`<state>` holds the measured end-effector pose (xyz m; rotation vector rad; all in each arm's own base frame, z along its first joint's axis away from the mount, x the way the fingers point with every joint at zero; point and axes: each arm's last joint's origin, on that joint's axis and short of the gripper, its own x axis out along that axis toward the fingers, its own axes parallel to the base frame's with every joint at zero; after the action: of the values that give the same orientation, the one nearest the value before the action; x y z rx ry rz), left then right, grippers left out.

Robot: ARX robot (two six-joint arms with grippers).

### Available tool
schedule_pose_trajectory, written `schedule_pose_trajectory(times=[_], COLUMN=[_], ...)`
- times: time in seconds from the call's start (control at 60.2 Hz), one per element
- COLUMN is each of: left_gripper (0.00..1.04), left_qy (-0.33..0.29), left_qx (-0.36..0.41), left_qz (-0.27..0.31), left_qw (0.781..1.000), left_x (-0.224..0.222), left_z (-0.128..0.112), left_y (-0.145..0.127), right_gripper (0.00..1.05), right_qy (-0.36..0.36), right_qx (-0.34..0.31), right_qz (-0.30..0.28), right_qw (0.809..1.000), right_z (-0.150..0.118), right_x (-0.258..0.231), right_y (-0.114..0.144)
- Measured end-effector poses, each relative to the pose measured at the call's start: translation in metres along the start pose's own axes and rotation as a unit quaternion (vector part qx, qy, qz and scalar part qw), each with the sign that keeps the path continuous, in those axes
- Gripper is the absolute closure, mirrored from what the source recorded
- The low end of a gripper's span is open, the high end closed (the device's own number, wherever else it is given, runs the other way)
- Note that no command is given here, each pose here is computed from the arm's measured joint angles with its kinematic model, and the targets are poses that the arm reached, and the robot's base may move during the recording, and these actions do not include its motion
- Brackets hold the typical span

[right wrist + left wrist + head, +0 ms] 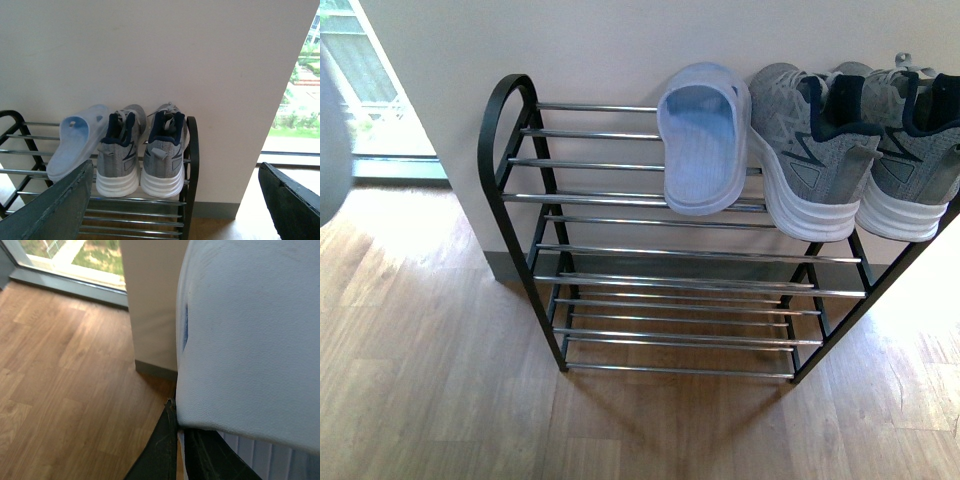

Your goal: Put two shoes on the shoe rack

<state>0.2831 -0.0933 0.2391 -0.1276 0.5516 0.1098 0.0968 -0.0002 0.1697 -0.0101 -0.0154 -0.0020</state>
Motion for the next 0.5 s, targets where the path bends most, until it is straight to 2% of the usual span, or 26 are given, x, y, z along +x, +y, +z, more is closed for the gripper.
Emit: schedule_pose_trajectory(times=[0.283,0.499], left_gripper=[1.03,1.03], left_qy=[0.085,0.107], left_qx=[0.075,0.097], left_qz=[-0.014,-0.022], left_qw=[0.993,0.989], left_x=[0.081,0.116], left_z=[0.002,0.003], left_y=[-0.034,-0.048], right_gripper=[0.09,0.09], right_qy=[0.0,0.0], right_qx=[0.0,0.0], right_qz=[0.0,0.0], right_qw=[1.0,1.0], right_z=[0.0,0.0], right_x=[0.0,0.0], right_y=[0.0,0.0])
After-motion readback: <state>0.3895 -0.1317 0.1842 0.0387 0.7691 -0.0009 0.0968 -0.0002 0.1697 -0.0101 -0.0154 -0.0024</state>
